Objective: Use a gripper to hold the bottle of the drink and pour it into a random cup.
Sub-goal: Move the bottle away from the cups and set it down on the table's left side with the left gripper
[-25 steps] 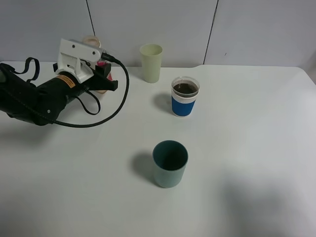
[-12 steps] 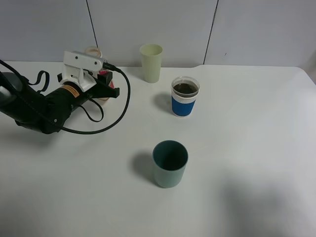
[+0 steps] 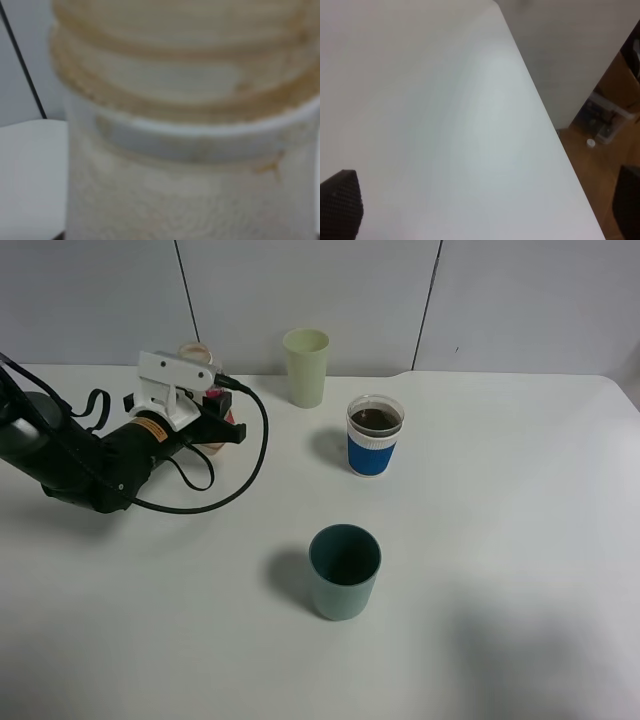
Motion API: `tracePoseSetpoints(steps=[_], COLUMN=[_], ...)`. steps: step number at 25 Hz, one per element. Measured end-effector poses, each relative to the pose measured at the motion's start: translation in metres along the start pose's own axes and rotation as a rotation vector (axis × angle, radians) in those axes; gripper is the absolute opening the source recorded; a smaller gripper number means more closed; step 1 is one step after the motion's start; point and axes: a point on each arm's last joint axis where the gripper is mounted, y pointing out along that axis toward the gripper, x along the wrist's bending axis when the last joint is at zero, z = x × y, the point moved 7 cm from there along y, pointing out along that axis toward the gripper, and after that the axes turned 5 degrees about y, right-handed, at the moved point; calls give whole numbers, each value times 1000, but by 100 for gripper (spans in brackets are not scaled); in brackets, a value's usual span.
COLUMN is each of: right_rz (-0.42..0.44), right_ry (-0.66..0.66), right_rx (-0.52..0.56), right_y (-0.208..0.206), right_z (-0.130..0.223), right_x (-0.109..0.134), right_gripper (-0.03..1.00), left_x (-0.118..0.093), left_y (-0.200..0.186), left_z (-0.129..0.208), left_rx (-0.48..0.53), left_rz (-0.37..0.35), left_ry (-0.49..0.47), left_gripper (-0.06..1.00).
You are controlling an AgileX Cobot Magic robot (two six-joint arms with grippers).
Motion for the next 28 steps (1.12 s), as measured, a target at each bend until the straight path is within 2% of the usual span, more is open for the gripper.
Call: tracePoseSetpoints(steps=[5,11,28], right_rz=[0,0,0], right_ry=[0,0,0], right_rx=[0,0,0], right_y=[0,0,0], right_z=[0,0,0], right_x=[0,0,0], right_gripper=[100,100,100], left_x=[-3,-8,-10], left_y=[5,13,18], left_z=[-1,14,14], left_rx=[5,77,75], left_rz=[17,41,51], left_ry=[6,13,17], left_gripper=[34,34,34])
